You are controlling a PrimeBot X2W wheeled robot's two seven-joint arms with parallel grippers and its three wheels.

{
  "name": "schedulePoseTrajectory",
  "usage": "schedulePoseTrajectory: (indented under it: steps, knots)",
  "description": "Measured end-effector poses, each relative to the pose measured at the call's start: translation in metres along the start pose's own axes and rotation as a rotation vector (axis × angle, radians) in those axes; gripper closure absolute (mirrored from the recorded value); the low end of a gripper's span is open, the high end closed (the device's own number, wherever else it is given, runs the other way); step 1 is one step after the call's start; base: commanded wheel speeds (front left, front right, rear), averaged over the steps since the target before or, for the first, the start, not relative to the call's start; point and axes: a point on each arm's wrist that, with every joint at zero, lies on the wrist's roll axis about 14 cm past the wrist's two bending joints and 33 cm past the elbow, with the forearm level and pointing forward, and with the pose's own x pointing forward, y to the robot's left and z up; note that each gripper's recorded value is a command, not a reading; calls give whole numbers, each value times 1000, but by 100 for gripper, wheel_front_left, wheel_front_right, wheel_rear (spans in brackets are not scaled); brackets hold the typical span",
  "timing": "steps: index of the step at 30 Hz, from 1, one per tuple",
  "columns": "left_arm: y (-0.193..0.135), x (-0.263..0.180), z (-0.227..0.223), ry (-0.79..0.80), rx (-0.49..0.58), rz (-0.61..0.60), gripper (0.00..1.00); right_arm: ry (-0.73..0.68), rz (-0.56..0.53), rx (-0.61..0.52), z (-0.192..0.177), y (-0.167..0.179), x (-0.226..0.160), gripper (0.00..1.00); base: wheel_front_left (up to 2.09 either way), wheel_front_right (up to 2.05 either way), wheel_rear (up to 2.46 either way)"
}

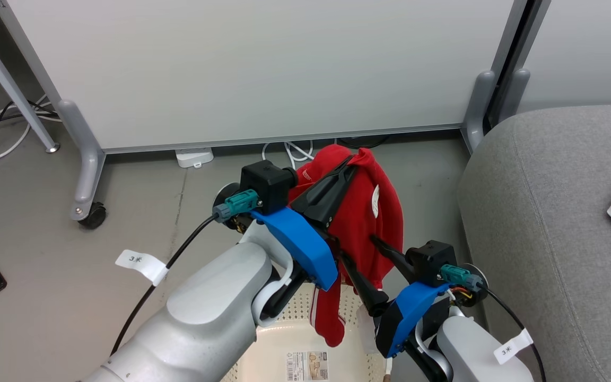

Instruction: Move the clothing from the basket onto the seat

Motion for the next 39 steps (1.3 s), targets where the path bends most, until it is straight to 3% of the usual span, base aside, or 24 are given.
schedulePoseTrajectory:
  steps: [8, 17, 18, 19, 20, 21, 22, 39]
  knots:
    - [-5, 2, 2, -5, -12, -10, 100, 17, 14, 42, -6, 2, 10, 0, 0, 0, 0]
    - [-18, 0, 6, -13, -19, -31, 100, 36, -41, 42, -4, -17, 15, 0, 0, 0, 0]
    - [-19, 0, 6, -14, -20, -33, 100, 36, -42, 39, -3, -18, 16, 12, 0, 0, 0]
    - [-20, 0, 6, -14, -20, -35, 100, 36, -44, 41, -2, -19, 16, 55, 0, 0, 0]
    - [-21, -1, 6, -14, -20, -36, 100, 36, -46, 44, -1, -19, 17, 79, 0, 0, 0]
    - [-21, -1, 6, -14, -19, -37, 100, 35, -48, 44, 0, -20, 17, 79, 0, 0, 0]
    - [-21, -1, 6, -14, -19, -37, 100, 32, -49, 43, 2, -20, 18, 100, 0, 0, 0]
    - [-9, -2, 4, -8, -12, -8, 100, -18, -70, 61, 16, -27, 13, 100, 0, 0, 0]
